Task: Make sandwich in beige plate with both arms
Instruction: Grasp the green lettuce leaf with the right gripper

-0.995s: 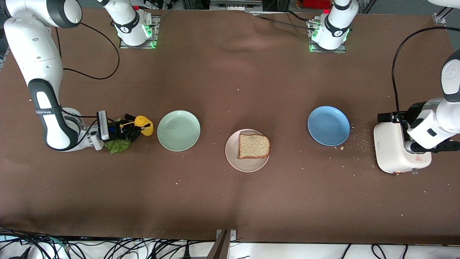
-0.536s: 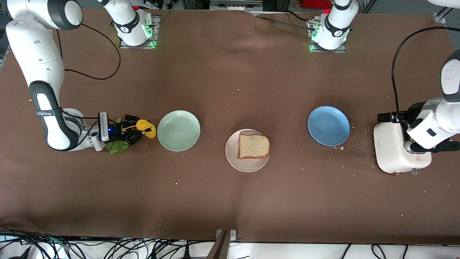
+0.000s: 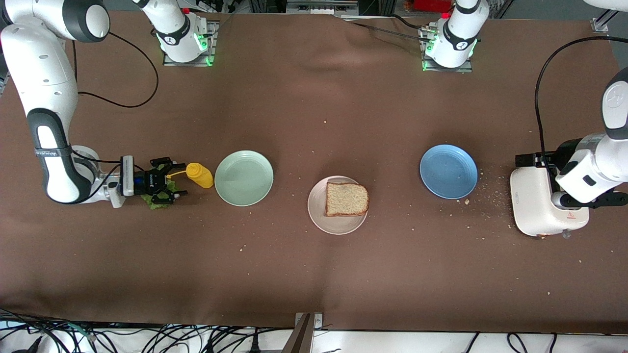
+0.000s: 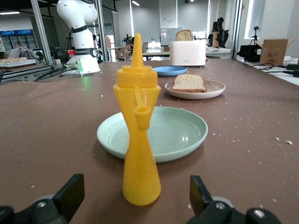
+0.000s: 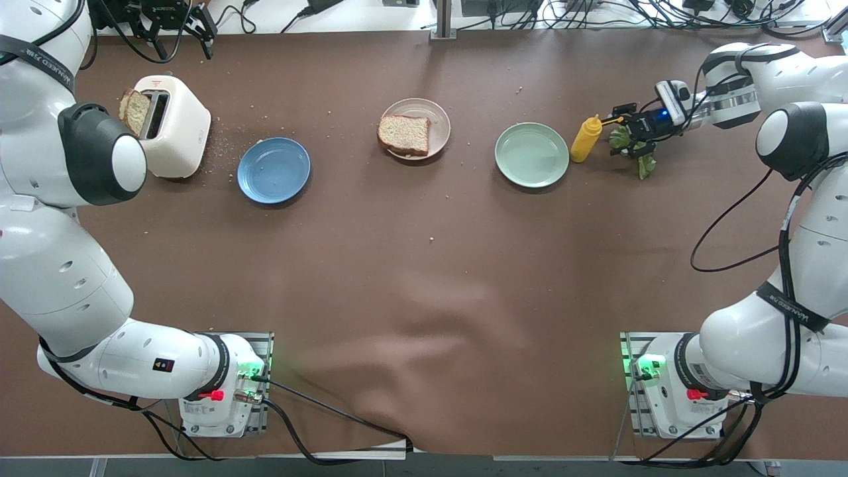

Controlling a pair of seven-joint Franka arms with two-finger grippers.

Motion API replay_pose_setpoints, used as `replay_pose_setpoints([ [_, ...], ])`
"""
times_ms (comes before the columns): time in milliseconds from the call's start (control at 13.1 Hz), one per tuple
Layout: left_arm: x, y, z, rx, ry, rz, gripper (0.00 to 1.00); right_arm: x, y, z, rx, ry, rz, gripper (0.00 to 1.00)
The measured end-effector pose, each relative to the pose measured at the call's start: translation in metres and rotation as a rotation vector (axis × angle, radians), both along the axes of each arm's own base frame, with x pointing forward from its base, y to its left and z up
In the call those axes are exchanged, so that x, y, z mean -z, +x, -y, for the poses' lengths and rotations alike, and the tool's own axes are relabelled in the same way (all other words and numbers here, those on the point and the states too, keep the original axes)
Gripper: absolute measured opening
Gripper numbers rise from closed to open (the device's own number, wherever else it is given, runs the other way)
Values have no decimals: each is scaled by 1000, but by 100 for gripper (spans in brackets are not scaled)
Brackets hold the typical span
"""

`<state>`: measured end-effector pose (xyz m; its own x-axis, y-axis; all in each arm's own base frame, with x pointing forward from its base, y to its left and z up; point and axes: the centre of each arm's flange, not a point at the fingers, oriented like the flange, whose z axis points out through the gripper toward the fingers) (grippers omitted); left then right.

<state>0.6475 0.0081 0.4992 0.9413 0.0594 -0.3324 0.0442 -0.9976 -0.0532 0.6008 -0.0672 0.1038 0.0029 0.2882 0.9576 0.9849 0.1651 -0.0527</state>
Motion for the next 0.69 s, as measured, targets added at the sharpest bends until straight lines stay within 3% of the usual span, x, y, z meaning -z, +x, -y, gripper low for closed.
replay_pose_setpoints([
  [153,0,0,0,0,0,0,100,-11,6,22,25,-77,-45,100],
  [383,0,0,0,-1,1,0,100,-66,27,38,68,-236,-136,100],
  [689,0,0,-1,-1,1,0,100,-139,45,64,224,-511,-272,100],
])
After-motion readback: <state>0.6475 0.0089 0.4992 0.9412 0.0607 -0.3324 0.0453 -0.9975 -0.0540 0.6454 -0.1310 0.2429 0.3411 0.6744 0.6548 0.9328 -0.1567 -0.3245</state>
